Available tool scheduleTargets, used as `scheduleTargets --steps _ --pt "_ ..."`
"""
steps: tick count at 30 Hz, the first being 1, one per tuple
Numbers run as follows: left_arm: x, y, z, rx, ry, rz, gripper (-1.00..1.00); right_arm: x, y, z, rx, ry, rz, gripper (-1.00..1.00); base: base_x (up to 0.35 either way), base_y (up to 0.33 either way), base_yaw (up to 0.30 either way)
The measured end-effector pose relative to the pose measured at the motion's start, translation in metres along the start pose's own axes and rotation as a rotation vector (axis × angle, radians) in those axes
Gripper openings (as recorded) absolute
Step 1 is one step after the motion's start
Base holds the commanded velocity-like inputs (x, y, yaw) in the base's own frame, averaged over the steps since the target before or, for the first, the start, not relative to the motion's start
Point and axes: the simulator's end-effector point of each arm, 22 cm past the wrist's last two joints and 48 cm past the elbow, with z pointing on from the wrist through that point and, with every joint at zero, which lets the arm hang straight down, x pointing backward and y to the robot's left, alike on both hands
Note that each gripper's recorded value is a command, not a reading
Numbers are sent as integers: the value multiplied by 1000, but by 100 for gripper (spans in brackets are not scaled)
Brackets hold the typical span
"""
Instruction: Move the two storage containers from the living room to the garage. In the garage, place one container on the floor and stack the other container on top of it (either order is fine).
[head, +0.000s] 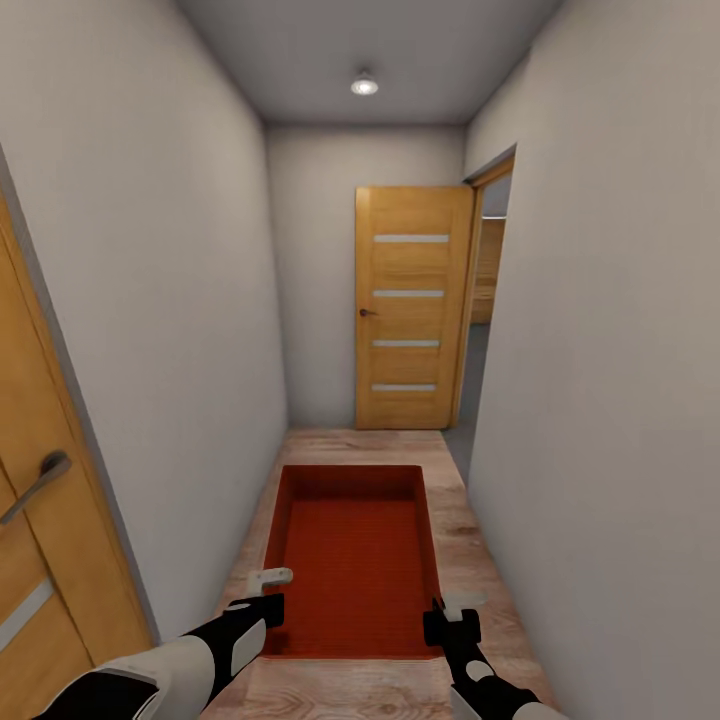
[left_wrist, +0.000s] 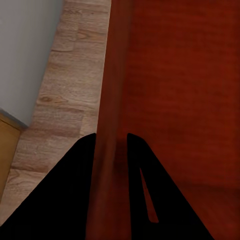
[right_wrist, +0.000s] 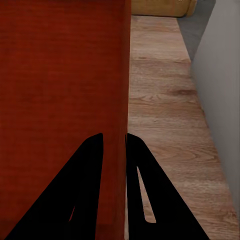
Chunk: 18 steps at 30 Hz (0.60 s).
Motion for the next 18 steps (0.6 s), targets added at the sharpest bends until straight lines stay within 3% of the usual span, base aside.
scheduleTargets --steps 18 --pt "0 0 0 0 1 -1 -100 0 0 0 0 1 0 -100 323 0 0"
